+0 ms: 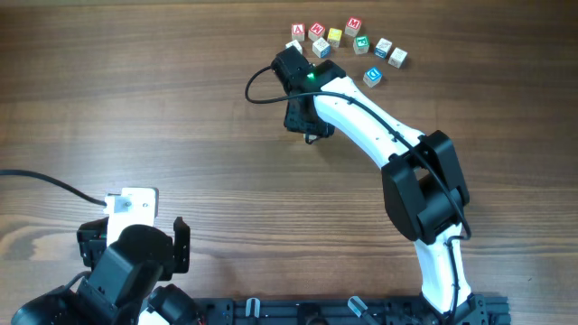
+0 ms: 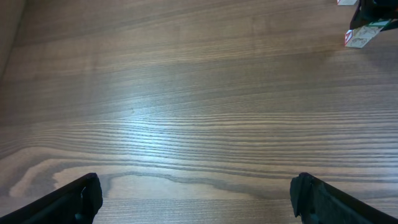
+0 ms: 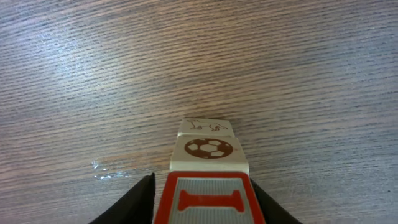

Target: Form a tower

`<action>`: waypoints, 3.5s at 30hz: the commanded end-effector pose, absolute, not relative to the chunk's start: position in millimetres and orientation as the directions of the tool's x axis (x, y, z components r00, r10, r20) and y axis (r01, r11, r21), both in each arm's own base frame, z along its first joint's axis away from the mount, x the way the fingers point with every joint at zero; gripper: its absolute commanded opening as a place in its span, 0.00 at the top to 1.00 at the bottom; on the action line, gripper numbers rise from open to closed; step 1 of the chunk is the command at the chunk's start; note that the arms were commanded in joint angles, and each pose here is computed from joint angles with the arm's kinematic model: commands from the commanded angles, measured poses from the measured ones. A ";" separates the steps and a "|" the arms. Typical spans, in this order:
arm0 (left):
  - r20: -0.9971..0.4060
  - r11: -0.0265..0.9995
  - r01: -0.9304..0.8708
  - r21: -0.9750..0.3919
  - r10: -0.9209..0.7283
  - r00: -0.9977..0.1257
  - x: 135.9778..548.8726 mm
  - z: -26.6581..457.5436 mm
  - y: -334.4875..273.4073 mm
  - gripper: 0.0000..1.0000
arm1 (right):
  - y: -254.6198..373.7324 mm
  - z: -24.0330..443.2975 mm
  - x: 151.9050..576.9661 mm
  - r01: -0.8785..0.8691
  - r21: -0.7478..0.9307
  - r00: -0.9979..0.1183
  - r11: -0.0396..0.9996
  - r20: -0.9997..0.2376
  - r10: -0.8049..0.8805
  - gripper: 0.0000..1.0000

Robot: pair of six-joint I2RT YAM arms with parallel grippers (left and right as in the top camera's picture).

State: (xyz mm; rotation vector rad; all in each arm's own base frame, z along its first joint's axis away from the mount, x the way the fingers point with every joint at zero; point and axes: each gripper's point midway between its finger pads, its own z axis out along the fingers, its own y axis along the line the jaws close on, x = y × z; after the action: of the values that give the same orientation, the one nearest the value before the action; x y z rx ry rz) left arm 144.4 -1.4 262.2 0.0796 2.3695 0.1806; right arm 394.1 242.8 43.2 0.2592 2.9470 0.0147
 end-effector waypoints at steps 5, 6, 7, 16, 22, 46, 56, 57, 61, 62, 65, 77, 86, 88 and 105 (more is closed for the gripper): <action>-0.689 0.990 -0.003 0.142 0.096 -0.718 144.2 262.0 -1.6 0.00 | 240.7 64.4 402.8 0.190 0.042 -0.953 0.981 -0.232 0.194 0.62; -0.689 0.990 -0.003 0.142 0.096 -0.719 144.2 261.9 -1.6 0.00 | 240.7 64.4 402.9 0.190 0.043 -0.953 0.981 -0.233 0.195 0.64; -0.689 0.990 -0.004 0.142 0.096 -0.719 144.2 261.9 -1.6 0.00 | 240.7 64.4 402.8 0.193 0.043 -0.952 0.980 -0.232 0.198 0.65; -0.689 0.990 -0.003 0.142 0.096 -0.718 144.2 262.0 -1.6 0.00 | 240.6 64.4 402.8 0.197 0.044 -0.952 0.979 -0.232 0.202 0.73; -0.689 0.990 -0.003 0.142 0.096 -0.718 144.2 262.0 -1.6 0.00 | 240.6 64.4 402.9 0.197 0.044 -0.952 0.979 -0.232 0.201 0.46; -0.689 0.990 -0.003 0.142 0.096 -0.719 144.2 261.9 -1.6 0.00 | 238.4 31.8 397.8 0.232 0.029 -0.951 0.972 -0.203 0.232 0.26; -0.689 0.990 -0.004 0.142 0.096 -0.719 144.2 261.9 -1.6 0.00 | 238.1 22.9 397.4 0.232 0.018 -0.953 0.972 -0.193 0.231 0.45; -0.689 0.990 -0.003 0.142 0.096 -0.719 144.2 261.9 -1.6 0.00 | 238.0 22.9 397.3 0.233 0.017 -0.954 0.972 -0.193 0.232 0.46; -0.689 0.990 -0.004 0.142 0.096 -0.719 144.2 261.9 -1.6 0.00 | 237.0 15.3 396.1 0.233 0.005 -0.956 0.973 -0.182 0.230 0.45; -0.689 0.990 -0.003 0.142 0.096 -0.719 144.2 261.9 -1.6 0.00 | 236.9 13.3 395.9 0.233 0.002 -0.957 0.972 -0.179 0.230 0.42; -0.689 0.990 -0.003 0.142 0.096 -0.719 144.2 261.9 -1.6 0.00 | 236.8 12.6 395.8 0.233 0.001 -0.957 0.973 -0.178 0.229 0.41; -0.689 0.990 -0.003 0.142 0.096 -0.718 144.2 262.0 -1.6 0.00 | 236.4 5.8 395.2 0.230 -0.008 -0.959 0.973 -0.170 0.225 0.68; -0.689 0.990 -0.003 0.142 0.096 -0.718 144.2 262.0 -1.6 0.00 | 236.7 6.7 395.4 0.172 -0.017 -0.971 0.985 -0.170 0.167 0.75; -0.689 0.990 -0.003 0.142 0.096 -0.718 144.2 262.0 -1.6 0.00 | 237.9 8.4 396.7 0.124 -0.020 -0.978 0.992 -0.173 0.119 0.76; -0.689 0.990 -0.003 0.142 0.096 -0.718 144.2 262.0 -1.6 0.00 | 243.0 12.4 400.3 -0.084 0.010 -0.985 0.996 -0.151 -0.082 0.76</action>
State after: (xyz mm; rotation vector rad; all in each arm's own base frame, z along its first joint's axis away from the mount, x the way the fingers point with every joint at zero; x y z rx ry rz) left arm 144.4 -1.4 262.2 0.0796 2.3695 0.1806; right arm 397.8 240.2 18.6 -0.0273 2.9766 0.0037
